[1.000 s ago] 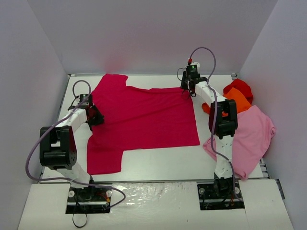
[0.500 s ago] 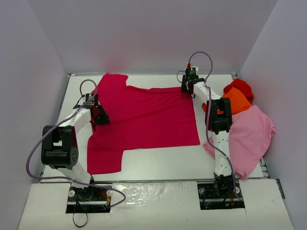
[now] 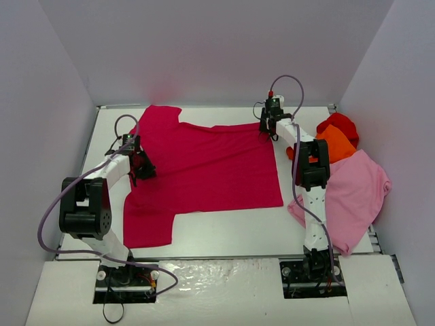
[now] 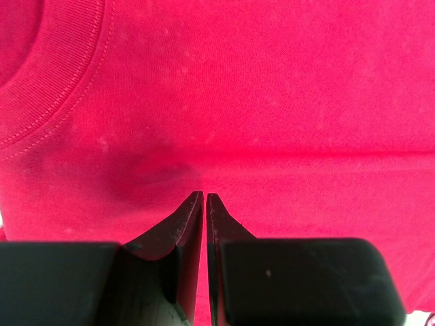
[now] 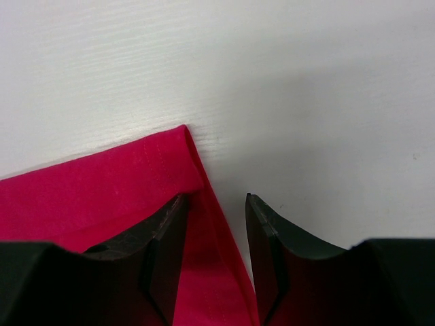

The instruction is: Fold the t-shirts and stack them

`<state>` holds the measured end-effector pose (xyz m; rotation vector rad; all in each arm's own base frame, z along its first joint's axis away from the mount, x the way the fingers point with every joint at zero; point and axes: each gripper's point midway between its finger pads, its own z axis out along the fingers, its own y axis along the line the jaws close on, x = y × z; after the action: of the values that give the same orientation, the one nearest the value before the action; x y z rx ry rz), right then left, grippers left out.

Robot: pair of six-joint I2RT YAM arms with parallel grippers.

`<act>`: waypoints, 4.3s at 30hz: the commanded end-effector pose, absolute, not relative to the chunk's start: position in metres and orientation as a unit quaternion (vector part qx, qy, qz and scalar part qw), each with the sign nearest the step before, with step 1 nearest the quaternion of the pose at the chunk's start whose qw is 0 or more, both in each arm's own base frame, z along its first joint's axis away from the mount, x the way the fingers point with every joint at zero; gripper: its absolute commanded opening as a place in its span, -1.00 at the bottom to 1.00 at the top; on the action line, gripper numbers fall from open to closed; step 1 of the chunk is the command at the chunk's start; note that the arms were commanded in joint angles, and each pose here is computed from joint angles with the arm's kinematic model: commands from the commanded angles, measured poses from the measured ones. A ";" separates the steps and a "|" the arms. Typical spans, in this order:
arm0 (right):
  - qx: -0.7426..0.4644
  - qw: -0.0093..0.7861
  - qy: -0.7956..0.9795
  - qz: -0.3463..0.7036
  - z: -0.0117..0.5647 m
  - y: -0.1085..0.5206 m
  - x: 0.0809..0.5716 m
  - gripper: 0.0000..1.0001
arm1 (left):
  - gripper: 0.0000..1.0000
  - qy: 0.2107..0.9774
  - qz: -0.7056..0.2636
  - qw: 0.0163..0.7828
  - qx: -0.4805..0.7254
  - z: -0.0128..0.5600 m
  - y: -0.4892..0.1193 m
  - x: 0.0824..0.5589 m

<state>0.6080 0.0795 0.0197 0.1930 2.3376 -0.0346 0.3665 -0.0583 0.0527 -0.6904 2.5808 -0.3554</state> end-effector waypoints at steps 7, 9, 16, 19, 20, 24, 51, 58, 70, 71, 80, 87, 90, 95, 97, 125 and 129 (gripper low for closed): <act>0.075 0.433 0.897 0.036 0.044 0.096 0.634 -0.31 | -0.89 0.931 -0.132 0.245 -0.236 0.063 -0.061 0.378; 0.074 0.434 0.897 0.040 0.044 0.097 0.634 -0.40 | -0.89 0.932 -0.132 0.244 -0.234 0.062 -0.062 0.378; 0.073 0.452 0.888 0.046 0.050 0.099 0.639 -0.91 | -0.89 0.934 -0.130 0.240 -0.232 0.058 -0.064 0.378; 0.069 0.454 0.887 0.045 0.051 0.099 0.639 -1.00 | -0.89 0.934 -0.130 0.238 -0.231 0.057 -0.064 0.378; 0.068 0.454 0.887 0.045 0.051 0.099 0.638 -1.00 | -0.89 0.934 -0.130 0.239 -0.231 0.057 -0.064 0.378; 0.065 0.465 0.882 0.045 0.059 0.099 0.637 -1.00 | -0.89 0.935 -0.130 0.237 -0.229 0.056 -0.065 0.378; 0.077 0.494 0.864 0.054 0.069 0.100 0.648 -0.31 | -0.90 0.941 -0.130 0.226 -0.217 0.050 -0.072 0.377; 0.088 0.522 0.846 0.066 0.073 0.102 0.654 -0.52 | -0.91 0.942 -0.130 0.221 -0.214 0.045 -0.075 0.377; 0.104 0.580 0.801 0.110 0.117 0.110 0.658 -1.00 | -0.91 0.945 -0.129 0.215 -0.210 0.040 -0.077 0.377; 0.108 0.588 0.793 0.118 0.124 0.111 0.661 -1.00 | -0.91 0.945 -0.129 0.214 -0.210 0.039 -0.077 0.377; 0.145 0.601 0.759 0.206 0.136 0.125 0.678 -1.00 | -0.92 0.948 -0.125 0.209 -0.205 0.035 -0.078 0.376; 0.168 0.578 0.768 0.219 0.120 0.121 0.683 -1.00 | -0.92 0.949 -0.124 0.206 -0.203 0.032 -0.078 0.376; 0.169 0.561 0.786 0.197 0.104 0.115 0.675 -0.98 | -0.92 0.949 -0.125 0.206 -0.202 0.033 -0.078 0.376; 0.151 0.541 0.816 0.139 0.096 0.101 0.660 -0.55 | -0.92 0.949 -0.126 0.208 -0.201 0.033 -0.078 0.376; 0.148 0.538 0.821 0.120 0.096 0.096 0.650 -0.49 | -0.92 0.949 -0.126 0.207 -0.202 0.033 -0.078 0.375; 0.031 0.311 0.950 0.014 0.027 0.133 0.368 -1.00 | -0.80 0.935 -0.159 0.250 -0.195 0.101 -0.088 0.391; 0.011 0.269 0.963 -0.013 0.012 0.128 0.337 -1.00 | -0.79 0.936 -0.158 0.248 -0.192 0.104 -0.088 0.388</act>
<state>0.3574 0.1321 0.0099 0.0833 2.5703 0.0437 0.3843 -0.0866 0.0681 -0.5705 2.6221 -0.4202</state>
